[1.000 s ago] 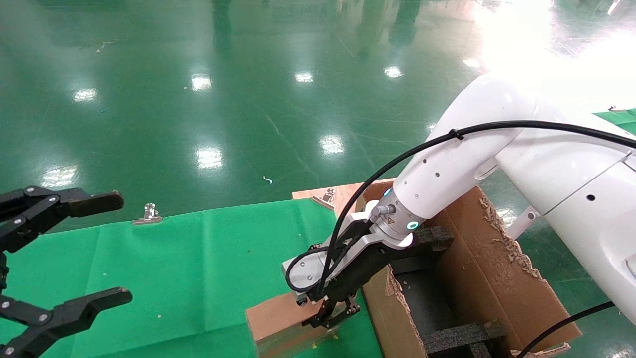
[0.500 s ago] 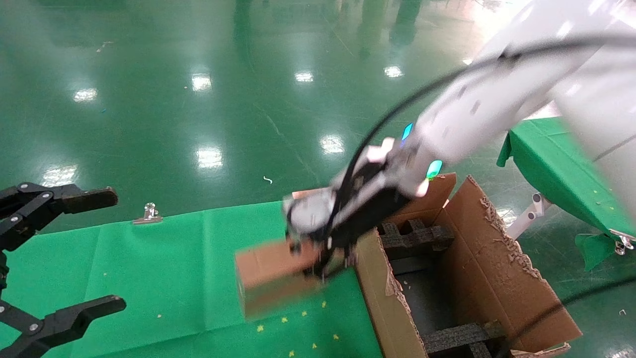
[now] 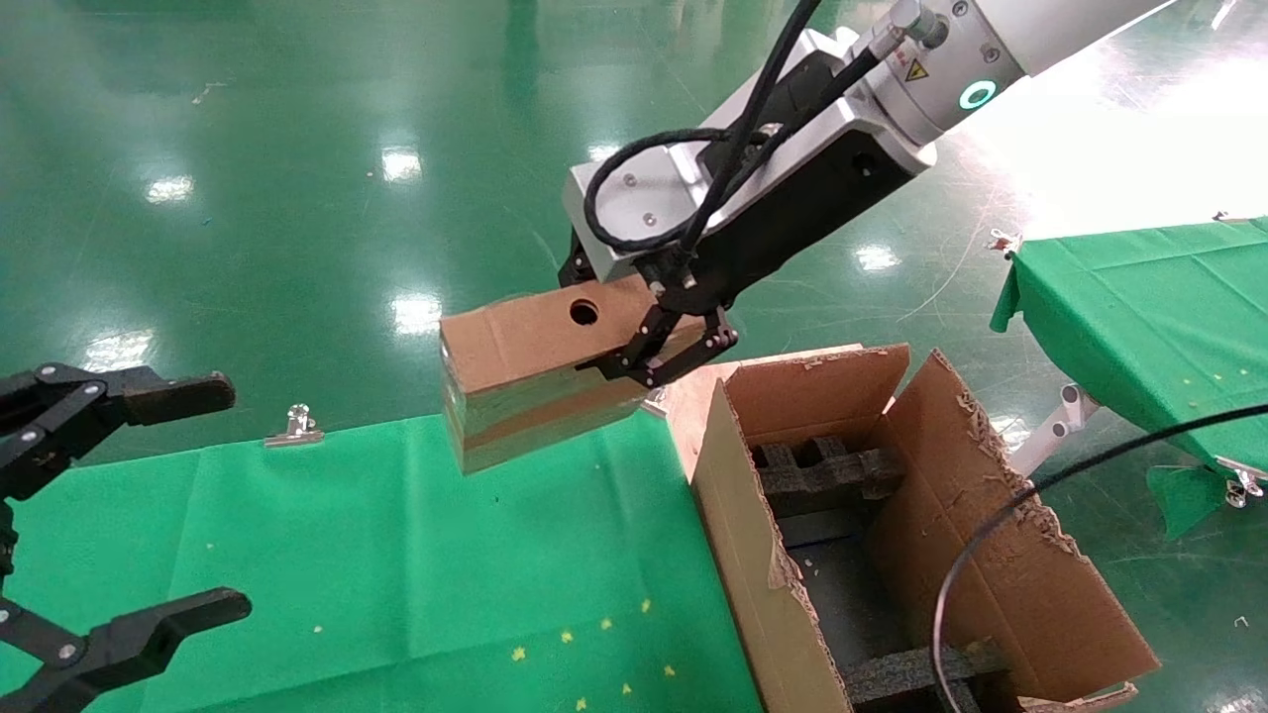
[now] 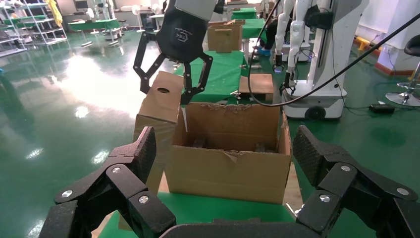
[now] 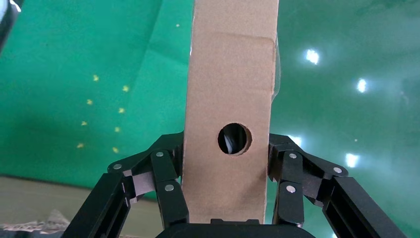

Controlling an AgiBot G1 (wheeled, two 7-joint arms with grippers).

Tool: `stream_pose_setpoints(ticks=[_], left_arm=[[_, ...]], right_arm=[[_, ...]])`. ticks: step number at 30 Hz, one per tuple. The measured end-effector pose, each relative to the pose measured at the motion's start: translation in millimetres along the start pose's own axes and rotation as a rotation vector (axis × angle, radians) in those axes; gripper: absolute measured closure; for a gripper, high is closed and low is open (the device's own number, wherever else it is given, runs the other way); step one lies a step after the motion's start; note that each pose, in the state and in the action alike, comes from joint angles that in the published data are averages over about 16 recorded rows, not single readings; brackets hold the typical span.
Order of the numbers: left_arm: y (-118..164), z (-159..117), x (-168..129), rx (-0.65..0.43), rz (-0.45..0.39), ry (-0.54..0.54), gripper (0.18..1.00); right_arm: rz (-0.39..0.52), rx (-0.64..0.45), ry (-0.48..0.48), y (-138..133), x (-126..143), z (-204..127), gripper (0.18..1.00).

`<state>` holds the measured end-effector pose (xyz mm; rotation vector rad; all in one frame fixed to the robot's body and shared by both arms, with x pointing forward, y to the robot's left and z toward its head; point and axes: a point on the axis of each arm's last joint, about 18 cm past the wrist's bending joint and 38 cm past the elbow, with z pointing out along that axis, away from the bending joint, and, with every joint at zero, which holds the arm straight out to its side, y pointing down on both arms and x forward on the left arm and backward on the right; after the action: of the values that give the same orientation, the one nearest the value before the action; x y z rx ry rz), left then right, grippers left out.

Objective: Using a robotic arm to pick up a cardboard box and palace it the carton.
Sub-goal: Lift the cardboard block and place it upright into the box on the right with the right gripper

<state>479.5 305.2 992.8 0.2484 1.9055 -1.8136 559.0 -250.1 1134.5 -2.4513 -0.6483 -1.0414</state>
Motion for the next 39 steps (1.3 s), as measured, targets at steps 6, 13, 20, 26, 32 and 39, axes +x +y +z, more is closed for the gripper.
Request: stream_pose_setpoints(ticks=[6, 13, 20, 26, 32, 39], left_arm=[[0.0, 0.0, 0.0, 0.0, 0.0, 0.0, 0.183], [0.0, 0.0, 0.0, 0.0, 0.0, 0.0, 0.183], [0.0, 0.0, 0.0, 0.0, 0.0, 0.0, 0.183], [0.0, 0.0, 0.0, 0.0, 0.0, 0.0, 0.183], [0.0, 0.0, 0.0, 0.0, 0.0, 0.0, 0.183], [0.0, 0.0, 0.0, 0.0, 0.0, 0.0, 0.183]], right_arm=[[0.052, -0.07, 0.016, 22.0, -10.1, -28.3, 0.773], [0.168, -0.192, 0.051, 62.1, -42.1, -75.3, 0.774], [0.31, -0.291, 0.096, 97.8, -86.0, -117.1, 0.775], [0.472, -0.318, 0.156, 125.1, -125.2, -137.6, 0.776], [0.67, -0.32, 0.236, 151.7, -164.6, -144.3, 0.776], [0.9, -0.308, 0.347, 173.6, -207.9, -142.4, 0.777]])
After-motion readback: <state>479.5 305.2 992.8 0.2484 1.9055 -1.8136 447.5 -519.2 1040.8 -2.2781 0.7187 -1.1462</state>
